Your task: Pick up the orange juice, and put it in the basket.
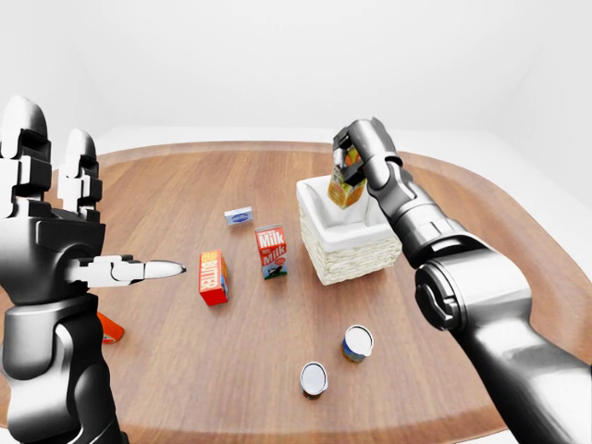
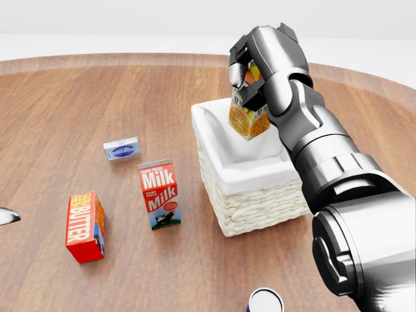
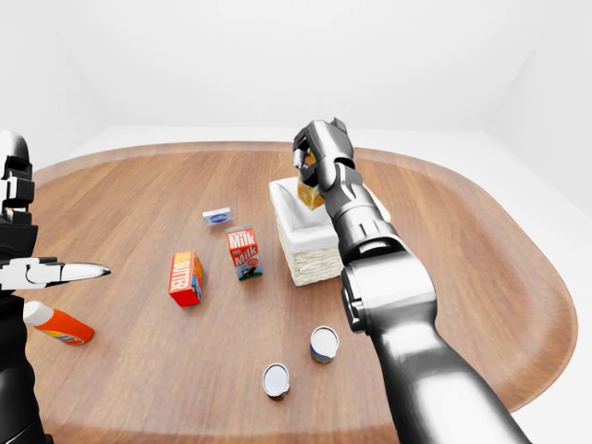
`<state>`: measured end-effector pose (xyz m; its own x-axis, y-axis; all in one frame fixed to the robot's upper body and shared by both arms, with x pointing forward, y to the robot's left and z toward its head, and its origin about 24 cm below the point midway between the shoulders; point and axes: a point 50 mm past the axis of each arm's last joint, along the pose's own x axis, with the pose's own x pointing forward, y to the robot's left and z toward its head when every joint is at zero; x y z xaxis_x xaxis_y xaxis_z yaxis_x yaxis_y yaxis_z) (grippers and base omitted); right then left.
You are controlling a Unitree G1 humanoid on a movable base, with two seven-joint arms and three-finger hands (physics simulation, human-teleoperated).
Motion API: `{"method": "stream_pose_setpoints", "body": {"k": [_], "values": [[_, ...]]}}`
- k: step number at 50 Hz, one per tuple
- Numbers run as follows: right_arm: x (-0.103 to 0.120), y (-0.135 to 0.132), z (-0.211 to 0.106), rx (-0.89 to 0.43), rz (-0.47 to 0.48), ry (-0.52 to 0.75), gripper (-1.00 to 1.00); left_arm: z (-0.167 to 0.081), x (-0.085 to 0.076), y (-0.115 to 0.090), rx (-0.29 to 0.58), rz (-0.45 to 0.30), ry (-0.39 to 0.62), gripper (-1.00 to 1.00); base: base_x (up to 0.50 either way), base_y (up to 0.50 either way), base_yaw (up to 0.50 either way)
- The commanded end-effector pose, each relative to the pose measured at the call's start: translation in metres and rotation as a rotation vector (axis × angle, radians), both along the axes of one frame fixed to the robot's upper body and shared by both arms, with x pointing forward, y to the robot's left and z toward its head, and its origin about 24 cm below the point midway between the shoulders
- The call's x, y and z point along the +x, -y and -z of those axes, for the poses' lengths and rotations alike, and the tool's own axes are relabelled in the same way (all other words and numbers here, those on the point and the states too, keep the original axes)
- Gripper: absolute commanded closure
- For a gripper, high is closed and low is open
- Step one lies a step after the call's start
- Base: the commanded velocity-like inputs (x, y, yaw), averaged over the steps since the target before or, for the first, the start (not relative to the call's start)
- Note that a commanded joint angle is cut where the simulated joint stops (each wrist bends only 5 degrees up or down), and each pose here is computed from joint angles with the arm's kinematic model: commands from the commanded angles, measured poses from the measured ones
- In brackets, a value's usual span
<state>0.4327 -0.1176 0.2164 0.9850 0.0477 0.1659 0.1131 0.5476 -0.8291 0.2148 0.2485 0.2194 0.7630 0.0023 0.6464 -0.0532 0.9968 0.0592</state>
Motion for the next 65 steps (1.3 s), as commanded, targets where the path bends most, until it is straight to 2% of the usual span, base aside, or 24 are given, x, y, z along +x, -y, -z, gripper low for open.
{"method": "stream_pose_setpoints", "body": {"k": [1, 7, 41, 65], "values": [[-0.001, 0.001, -0.001, 0.002, 0.025, 0.046, 1.0, -0.001, -0.001, 0.0, -0.002, 0.0, 0.004, -1.0, 0.0, 0.0, 0.0], [-0.001, 0.001, 0.003, -0.045, 0.037, 0.064, 1.0, 0.0, 0.0, 0.0, -0.004, 0.0, 0.001, -1.0, 0.0, 0.0, 0.0], [-0.006, 0.003, 0.031, -0.01, 0.09, 0.065, 1.0, 0.0, 0.0, -0.001, -0.011, 0.0, 0.002, -1.0, 0.0, 0.0, 0.0], [-0.008, 0.002, 0.037, 0.021, 0.109, 0.075, 1.0, 0.0, 0.001, -0.001, -0.012, 0.002, 0.0, -1.0, 0.0, 0.0, 0.0]]}}
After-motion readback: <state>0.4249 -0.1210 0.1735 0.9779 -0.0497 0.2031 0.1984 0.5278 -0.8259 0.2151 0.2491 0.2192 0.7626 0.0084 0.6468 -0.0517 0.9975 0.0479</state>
